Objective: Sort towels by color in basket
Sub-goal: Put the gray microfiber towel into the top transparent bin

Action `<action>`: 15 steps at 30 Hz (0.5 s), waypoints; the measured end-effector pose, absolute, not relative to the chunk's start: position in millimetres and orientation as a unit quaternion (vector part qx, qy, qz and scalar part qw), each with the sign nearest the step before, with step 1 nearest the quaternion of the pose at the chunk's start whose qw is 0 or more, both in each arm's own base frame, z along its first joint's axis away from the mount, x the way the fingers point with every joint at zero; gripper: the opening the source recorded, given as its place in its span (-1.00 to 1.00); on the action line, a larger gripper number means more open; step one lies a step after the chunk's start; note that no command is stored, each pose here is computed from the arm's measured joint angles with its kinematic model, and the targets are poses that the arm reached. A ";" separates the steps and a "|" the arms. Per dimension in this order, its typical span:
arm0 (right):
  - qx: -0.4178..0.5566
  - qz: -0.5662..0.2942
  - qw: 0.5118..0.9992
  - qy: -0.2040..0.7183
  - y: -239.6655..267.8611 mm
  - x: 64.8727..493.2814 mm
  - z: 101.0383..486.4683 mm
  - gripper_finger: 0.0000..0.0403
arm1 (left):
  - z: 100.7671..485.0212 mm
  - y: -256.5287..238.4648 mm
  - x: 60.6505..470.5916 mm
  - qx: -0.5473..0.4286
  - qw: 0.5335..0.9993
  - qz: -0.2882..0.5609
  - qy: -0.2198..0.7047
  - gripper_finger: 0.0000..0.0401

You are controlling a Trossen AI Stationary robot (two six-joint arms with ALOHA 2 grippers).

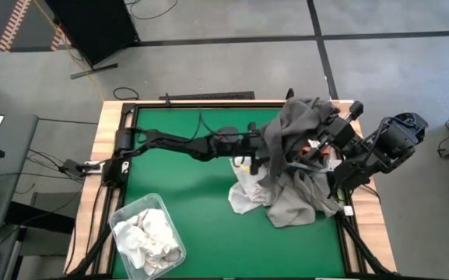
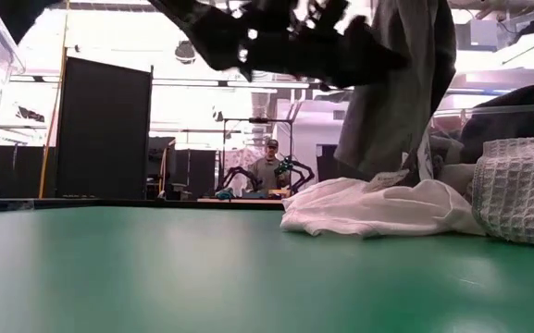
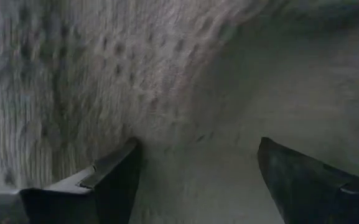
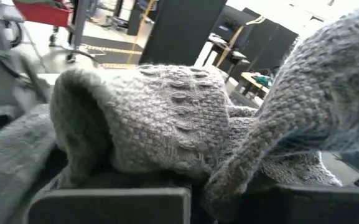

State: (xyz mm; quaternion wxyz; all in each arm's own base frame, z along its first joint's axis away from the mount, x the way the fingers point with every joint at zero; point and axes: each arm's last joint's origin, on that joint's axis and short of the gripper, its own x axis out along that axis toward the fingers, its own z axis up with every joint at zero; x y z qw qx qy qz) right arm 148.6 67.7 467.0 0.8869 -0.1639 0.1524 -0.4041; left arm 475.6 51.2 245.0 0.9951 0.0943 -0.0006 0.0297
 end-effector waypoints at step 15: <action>-0.121 -0.318 0.913 0.225 74.2 148.2 460.9 -0.76 | 258.3 59.4 559.6 0.094 0.994 -0.053 -0.018 0.53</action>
